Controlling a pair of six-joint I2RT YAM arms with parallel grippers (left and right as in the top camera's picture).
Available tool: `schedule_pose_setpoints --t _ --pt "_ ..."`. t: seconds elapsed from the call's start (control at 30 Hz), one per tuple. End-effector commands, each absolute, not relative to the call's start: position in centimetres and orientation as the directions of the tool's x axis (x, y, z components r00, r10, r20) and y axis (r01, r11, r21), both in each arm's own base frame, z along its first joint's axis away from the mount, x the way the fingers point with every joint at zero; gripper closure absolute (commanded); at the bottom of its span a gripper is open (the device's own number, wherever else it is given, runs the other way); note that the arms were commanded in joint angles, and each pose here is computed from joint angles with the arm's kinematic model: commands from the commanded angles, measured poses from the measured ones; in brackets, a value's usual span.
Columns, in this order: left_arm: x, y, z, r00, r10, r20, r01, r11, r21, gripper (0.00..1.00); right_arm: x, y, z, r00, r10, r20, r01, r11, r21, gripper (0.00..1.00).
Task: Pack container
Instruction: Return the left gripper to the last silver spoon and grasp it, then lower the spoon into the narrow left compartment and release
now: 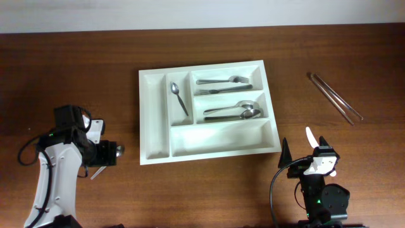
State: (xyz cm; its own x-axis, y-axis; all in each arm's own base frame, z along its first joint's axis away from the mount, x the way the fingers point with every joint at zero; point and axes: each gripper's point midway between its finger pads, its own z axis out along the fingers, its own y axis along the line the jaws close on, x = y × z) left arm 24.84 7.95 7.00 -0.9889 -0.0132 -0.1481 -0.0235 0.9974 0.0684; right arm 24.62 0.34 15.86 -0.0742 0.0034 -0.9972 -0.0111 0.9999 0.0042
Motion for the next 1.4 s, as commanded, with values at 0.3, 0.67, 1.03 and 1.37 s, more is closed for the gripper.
schedule_pose_setpoints --t 0.3,0.67,1.03,1.37 --pt "24.6 8.3 1.1 -0.983 0.181 0.035 0.183 0.983 0.029 0.31 24.6 -0.1 15.6 -0.078 0.016 -0.997 0.01 1.0 0.015 0.01" --pt "23.5 7.5 -2.8 -0.974 0.176 0.141 0.17 0.984 -0.053 0.86 24.6 -0.1 15.6 -0.078 0.016 -0.997 0.01 1.0 0.015 0.01" --pt "26.7 8.4 -1.3 -0.986 0.151 0.067 0.15 0.989 -0.015 0.98 24.6 -0.1 15.6 -0.078 0.016 -0.997 0.01 1.0 0.015 0.01" --pt "42.8 1.5 14.6 -0.915 -0.095 -0.393 0.028 0.955 -0.295 0.98 24.6 -0.1 15.6 -0.078 0.016 -0.997 0.01 1.0 0.015 0.02"
